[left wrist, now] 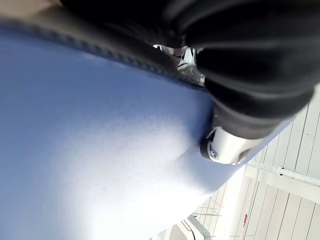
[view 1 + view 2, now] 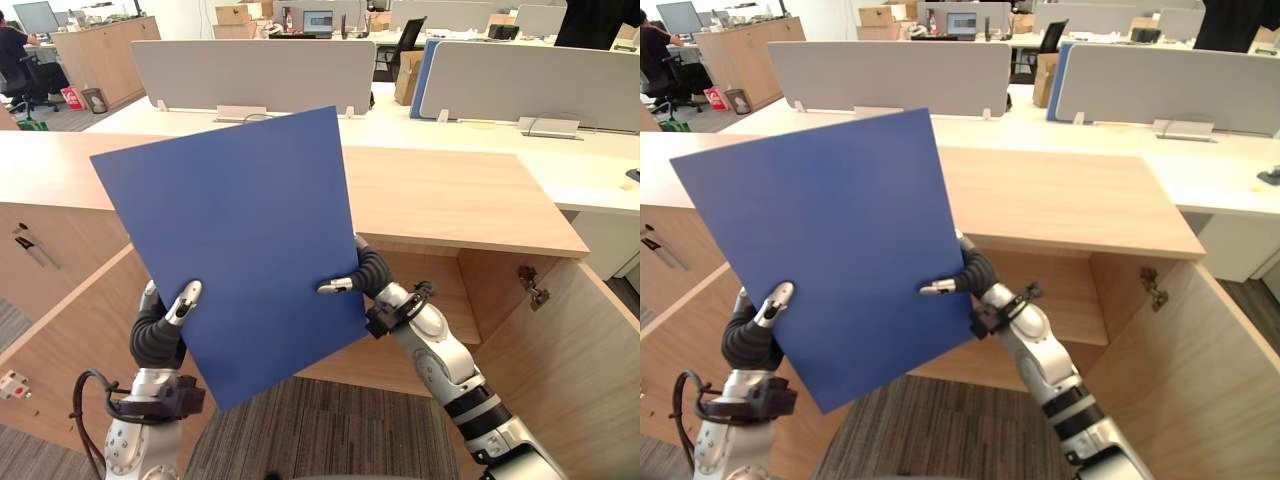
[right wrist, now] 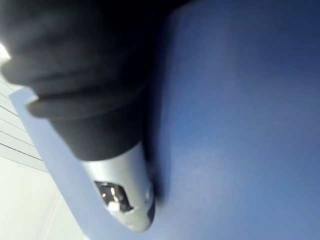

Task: Walk over to the cabinet, pick up the folder, carry it to the office cabinet, place the folder inside the office cabinet, then close the office cabinet door

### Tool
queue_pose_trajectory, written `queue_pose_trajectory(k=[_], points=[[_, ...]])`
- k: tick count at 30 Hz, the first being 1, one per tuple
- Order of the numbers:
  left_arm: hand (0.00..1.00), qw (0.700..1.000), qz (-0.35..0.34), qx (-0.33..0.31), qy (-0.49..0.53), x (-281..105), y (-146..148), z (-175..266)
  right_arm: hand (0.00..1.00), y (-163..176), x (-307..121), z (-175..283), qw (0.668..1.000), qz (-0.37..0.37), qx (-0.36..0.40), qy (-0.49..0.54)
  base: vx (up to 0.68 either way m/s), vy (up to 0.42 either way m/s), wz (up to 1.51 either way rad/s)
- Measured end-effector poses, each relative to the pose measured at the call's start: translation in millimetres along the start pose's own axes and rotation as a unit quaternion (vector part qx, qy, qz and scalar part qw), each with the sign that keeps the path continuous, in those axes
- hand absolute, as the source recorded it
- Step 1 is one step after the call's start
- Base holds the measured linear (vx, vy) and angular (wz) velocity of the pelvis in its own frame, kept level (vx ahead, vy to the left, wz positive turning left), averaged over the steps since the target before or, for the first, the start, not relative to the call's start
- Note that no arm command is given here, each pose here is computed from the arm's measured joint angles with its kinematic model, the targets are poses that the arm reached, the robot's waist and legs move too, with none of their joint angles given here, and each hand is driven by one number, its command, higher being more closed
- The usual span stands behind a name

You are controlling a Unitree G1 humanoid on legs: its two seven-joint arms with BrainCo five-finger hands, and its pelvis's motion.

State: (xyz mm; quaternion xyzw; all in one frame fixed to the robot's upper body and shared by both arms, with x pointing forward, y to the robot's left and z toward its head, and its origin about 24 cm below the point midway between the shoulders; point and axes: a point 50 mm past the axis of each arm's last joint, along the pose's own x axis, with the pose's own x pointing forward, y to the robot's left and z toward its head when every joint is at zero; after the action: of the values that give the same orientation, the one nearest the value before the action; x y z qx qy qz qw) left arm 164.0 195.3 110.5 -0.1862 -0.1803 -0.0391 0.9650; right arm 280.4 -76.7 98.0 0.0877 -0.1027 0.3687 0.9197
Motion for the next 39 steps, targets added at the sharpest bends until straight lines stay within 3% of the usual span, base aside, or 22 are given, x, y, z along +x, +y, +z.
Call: queue_pose_trajectory(k=[7,8,15,16,25,30,37,39], points=[[1.0,1.0,0.005,0.019,-0.003,-0.3,3.7,2.8,0.0,5.6,-6.5,-21.5,0.999,-0.014,0.007,0.035,0.0,0.0,0.0],[1.0,1.0,0.006,0.02,-0.003,-0.3,3.9,3.1,1.0,6.3,-6.6,-22.7,0.999,-0.014,0.009,0.037,0.0,0.0,0.0],[1.0,0.999,0.002,0.036,-0.025,2.5,3.7,11.4,1.0,9.6,-8.8,-28.4,0.999,-0.004,0.012,0.05,0.0,0.0,0.0],[0.0,0.999,0.002,0.037,-0.026,2.6,3.7,11.6,1.0,9.4,-9.2,-28.6,0.999,-0.002,0.012,0.052,0.0,0.0,0.0],[0.0,0.999,-0.035,-0.005,-0.034,5.9,-7.4,6.9,1.0,6.1,-22.8,-48.5,0.986,0.011,0.137,0.097,0.0,0.0,0.0],[0.0,0.996,-0.049,-0.059,0.037,2.0,1.0,-28.7,1.0,-0.8,-45.5,-61.6,0.977,-0.004,0.152,0.15,0.0,0.0,0.0],[0.0,0.959,0.042,-0.148,0.237,-35.9,36.5,-118.3,1.0,-19.7,-90.0,-73.1,0.968,-0.065,0.115,0.212,0.0,0.0,0.0],[0.0,0.923,0.106,-0.168,0.329,-66.5,55.1,-148.6,1.0,-17.7,-87.3,-65.0,0.975,-0.059,0.097,0.191,0.01,-0.009,-0.02]])
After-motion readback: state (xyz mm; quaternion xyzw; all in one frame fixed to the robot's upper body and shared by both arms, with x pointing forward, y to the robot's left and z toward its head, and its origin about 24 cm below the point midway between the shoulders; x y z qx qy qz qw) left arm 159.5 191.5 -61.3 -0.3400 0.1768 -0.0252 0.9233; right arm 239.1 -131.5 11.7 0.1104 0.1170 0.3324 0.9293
